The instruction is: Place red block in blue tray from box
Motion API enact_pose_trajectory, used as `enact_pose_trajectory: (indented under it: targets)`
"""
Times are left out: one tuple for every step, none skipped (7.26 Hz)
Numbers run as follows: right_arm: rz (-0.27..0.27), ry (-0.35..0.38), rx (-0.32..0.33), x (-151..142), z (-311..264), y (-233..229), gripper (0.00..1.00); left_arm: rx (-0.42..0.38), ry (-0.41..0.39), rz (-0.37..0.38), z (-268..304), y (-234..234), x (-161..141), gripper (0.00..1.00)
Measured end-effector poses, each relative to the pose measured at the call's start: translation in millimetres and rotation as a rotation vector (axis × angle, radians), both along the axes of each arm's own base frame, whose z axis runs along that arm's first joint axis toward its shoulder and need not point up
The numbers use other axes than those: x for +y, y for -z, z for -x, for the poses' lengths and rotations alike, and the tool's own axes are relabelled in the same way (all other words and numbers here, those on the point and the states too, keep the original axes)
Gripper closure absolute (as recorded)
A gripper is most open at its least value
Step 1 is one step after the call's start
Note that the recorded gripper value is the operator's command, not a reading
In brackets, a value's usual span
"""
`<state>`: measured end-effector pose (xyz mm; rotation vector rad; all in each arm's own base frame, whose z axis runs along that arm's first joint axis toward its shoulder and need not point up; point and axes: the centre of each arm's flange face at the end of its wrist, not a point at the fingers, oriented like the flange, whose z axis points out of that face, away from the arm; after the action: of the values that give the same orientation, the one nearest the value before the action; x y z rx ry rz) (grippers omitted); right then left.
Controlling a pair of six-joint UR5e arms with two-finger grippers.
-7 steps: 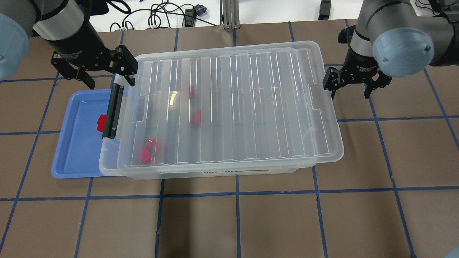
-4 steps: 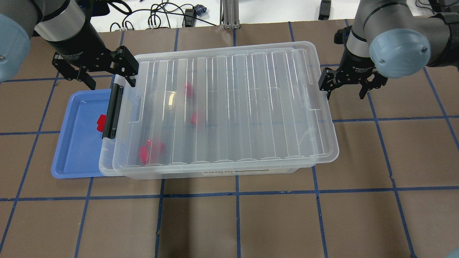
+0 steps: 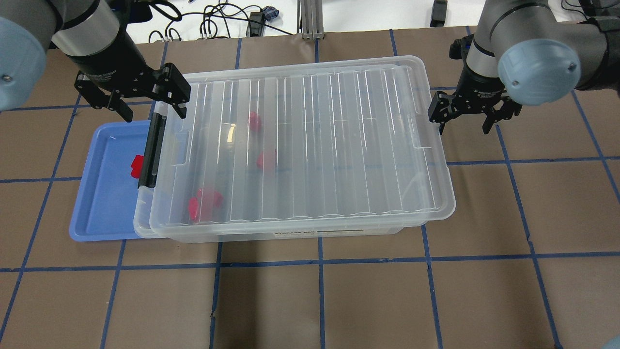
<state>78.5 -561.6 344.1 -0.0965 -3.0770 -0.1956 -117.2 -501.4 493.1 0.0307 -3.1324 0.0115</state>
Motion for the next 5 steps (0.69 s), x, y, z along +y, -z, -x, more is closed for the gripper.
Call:
enact_pose_trajectory:
  targets:
    - [0.000,-0.001,-0.004,-0.1,-0.3,0.1,0.00,0.000,0.005,-0.001,2.3,0.2,0.6,0.00]
    - [0.000,-0.003,-0.009,-0.2,-0.9,0.3,0.00,0.000,0.008,0.000,3.9,-0.3,1.5,0.00]
    - [0.000,-0.005,-0.013,-0.2,-1.3,0.3,0.00,0.000,0.009,0.001,4.4,-0.7,1.9,0.00]
    - [0.000,-0.007,-0.015,-0.1,-1.4,0.2,0.00,0.000,0.009,-0.001,4.7,0.2,1.4,0.00]
    - [0.000,-0.008,-0.016,-0.1,-1.5,0.1,0.00,0.001,0.010,-0.004,5.1,1.9,-0.5,0.00]
